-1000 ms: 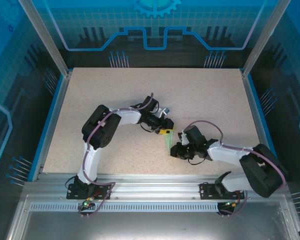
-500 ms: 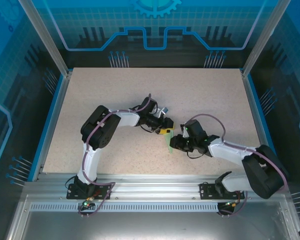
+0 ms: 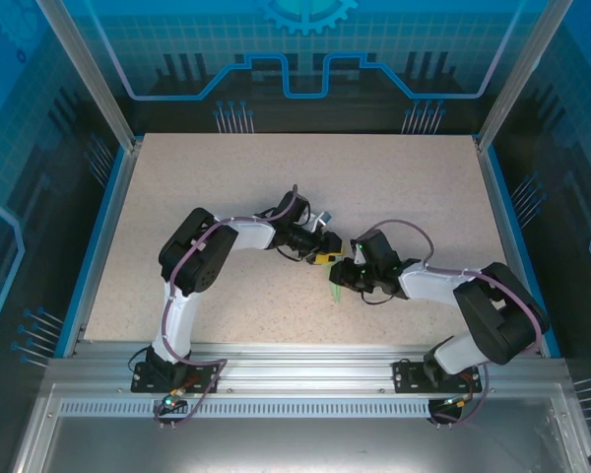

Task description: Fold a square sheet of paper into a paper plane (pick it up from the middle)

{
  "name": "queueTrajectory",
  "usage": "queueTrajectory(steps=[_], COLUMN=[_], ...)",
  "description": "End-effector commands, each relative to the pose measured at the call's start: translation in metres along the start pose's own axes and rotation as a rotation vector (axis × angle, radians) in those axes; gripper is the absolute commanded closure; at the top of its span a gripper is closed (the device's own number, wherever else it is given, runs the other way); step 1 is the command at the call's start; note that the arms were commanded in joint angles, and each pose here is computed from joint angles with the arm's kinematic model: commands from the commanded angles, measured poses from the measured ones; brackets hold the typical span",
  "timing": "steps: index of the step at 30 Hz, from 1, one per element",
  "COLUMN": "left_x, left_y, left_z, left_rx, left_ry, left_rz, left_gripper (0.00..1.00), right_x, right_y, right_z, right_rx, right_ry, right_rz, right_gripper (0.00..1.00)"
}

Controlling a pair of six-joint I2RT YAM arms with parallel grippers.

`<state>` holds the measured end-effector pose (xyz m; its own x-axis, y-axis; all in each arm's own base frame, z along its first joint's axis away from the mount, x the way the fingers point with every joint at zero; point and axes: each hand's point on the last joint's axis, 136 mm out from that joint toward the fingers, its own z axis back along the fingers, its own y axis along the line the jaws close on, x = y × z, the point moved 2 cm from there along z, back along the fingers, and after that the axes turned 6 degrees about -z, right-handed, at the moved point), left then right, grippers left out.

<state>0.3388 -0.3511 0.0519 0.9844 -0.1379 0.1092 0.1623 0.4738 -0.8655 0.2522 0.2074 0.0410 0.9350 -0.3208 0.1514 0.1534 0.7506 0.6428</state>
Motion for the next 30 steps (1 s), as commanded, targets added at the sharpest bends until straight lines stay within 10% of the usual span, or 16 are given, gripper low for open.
queueTrajectory(steps=[1,18,30], left_x=[-0.002,0.013,-0.002], left_y=[-0.005,-0.060,-0.025], left_z=[0.003,0.054,0.038], left_rx=[0.015,-0.016,-0.003], left_ry=[-0.012,-0.126,-0.095], left_rz=[0.005,-0.138,-0.071], left_gripper=[0.46,0.40,0.47], right_x=[0.006,-0.002,-0.003], right_y=[0.001,-0.026,-0.030], right_z=[-0.004,-0.010,-0.014], right_rx=[0.018,0.027,0.052], right_ry=[-0.011,0.013,0.018], right_rz=[-0.014,-0.088,-0.124], right_gripper=[0.73,0.97,0.99])
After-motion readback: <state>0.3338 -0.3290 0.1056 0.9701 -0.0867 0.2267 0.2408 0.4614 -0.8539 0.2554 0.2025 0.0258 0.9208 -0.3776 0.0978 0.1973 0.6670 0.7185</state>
